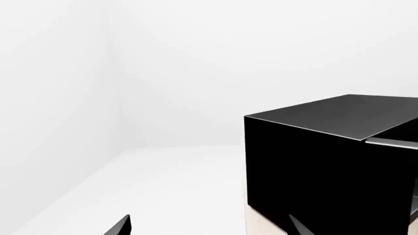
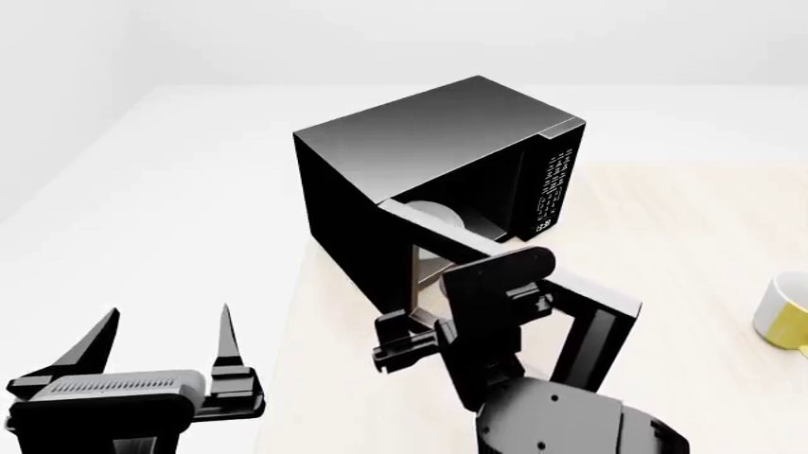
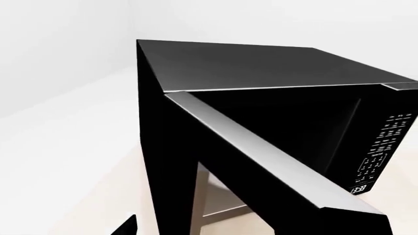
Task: Close the microwave.
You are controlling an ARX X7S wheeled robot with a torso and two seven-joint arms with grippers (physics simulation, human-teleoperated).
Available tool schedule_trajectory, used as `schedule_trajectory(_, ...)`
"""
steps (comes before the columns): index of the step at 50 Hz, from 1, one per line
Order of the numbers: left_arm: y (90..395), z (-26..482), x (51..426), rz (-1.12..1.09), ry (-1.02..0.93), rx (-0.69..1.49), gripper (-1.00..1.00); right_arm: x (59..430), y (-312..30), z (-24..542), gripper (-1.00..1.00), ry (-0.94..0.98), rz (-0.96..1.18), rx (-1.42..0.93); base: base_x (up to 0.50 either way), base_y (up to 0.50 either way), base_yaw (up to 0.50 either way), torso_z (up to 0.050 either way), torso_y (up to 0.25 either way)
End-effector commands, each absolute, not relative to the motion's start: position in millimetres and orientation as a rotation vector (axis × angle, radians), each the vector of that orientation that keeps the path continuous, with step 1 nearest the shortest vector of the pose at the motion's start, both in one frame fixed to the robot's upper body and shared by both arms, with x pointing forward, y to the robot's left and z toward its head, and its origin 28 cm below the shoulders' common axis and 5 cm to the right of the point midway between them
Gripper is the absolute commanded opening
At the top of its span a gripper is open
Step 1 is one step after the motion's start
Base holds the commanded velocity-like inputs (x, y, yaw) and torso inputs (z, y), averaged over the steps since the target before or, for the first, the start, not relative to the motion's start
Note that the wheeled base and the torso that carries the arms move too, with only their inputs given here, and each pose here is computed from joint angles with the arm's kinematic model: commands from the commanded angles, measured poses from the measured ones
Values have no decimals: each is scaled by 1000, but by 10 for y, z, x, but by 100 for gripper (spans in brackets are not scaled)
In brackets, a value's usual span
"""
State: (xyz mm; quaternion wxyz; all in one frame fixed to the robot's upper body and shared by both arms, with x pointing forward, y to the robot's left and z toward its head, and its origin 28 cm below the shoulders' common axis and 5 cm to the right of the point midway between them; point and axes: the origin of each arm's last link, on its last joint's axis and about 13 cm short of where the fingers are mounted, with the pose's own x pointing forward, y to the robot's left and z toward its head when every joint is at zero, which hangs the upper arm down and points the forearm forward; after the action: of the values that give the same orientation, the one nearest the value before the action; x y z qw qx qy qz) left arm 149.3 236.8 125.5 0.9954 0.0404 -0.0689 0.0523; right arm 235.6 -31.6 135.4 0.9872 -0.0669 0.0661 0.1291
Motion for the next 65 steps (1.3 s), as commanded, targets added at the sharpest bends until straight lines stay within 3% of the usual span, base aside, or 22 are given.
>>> schedule_trajectory(1,2369,1247,1493,104,-139,82,100,2396,-342,1327,100,148,241,-143,0,0,0,0,0)
schedule_trajectory(65,2364,1249,1501,103,-136,81,100,2810,-519,1127,100,189,156,-208,0,0,0,0,0)
